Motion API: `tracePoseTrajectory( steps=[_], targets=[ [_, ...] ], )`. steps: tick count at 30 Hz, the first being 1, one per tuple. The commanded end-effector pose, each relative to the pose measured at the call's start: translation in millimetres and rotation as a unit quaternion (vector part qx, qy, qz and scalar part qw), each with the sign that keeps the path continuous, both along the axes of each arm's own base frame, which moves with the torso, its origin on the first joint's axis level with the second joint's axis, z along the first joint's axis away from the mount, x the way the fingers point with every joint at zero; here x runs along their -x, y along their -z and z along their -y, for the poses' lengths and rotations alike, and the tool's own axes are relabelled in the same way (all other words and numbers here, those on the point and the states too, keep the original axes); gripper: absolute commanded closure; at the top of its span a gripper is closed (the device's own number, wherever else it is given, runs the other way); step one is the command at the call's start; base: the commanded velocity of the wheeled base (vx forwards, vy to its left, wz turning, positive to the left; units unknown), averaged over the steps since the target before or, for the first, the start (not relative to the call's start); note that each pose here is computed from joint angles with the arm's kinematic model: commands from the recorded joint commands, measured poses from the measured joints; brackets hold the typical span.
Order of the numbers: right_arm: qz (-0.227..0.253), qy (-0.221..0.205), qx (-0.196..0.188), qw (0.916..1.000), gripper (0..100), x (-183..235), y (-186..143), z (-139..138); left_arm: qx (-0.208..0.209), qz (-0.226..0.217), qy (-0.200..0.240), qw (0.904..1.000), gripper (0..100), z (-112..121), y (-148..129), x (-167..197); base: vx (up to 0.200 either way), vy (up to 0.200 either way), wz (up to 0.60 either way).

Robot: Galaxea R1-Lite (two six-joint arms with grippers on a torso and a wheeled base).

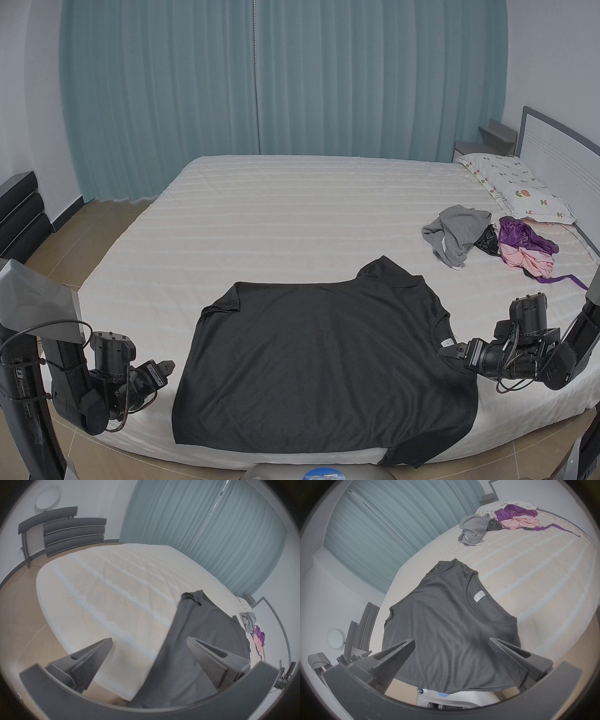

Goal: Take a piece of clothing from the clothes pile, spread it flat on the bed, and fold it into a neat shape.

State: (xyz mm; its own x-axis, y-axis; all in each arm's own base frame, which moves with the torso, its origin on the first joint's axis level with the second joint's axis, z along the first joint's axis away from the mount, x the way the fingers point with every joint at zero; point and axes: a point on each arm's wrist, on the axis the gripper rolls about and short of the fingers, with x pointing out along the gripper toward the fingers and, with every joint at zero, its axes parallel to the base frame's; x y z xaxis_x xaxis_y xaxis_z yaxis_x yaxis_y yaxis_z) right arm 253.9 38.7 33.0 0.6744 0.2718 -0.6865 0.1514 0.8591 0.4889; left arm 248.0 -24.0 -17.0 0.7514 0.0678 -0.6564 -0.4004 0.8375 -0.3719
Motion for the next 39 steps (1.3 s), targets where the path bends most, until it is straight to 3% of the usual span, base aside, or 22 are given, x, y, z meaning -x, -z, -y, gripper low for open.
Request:
tracePoseTrajectory(
  steps=[1,14,21,26,29,34,39],
  targets=[
    [-0.005,0.0,0.0,1.0,0,-0.4,2.7,0.1,0.0,-0.002,0.001,1.0,0,0.5,0.7,0.4,0.0,0.0,0.0],
    [0.0,-0.012,-0.001,0.9999,0,-0.2,0.5,-6.7,0.004,0.021,0.0,0.9998,0,1.5,-4.7,-8.7,0.0,0.0,0.0],
    [0.026,0.003,-0.022,0.9994,0,-15.7,-10.3,-12.0,0.01,0.074,0.007,0.9972,0,9.9,-14.9,-50.2,0.0,0.0,0.0],
    [0.024,0.004,-0.024,0.9994,0,-16.4,-9.6,-13.0,0.016,0.082,0.018,0.9963,0,20.5,-22.8,-90.9,0.0,0.0,0.0],
    [0.023,0.006,-0.024,0.9994,0,-16.5,-8.6,-11.7,0.018,0.076,0.04,0.9961,0,41.0,-23.2,-121.0,0.0,0.0,0.0],
    [0.019,0.02,-0.03,0.9992,0,-17.0,-7.9,-7.5,0.019,0.066,0.079,0.9945,0,83.7,4.7,-146.4,0.0,0.0,0.0],
    [0.014,0.03,-0.044,0.9985,0,-15.1,-9.2,-9.4,0.03,0.072,0.085,0.9933,0,99.1,16.8,-175.5,0.0,0.0,0.0]
  ],
)
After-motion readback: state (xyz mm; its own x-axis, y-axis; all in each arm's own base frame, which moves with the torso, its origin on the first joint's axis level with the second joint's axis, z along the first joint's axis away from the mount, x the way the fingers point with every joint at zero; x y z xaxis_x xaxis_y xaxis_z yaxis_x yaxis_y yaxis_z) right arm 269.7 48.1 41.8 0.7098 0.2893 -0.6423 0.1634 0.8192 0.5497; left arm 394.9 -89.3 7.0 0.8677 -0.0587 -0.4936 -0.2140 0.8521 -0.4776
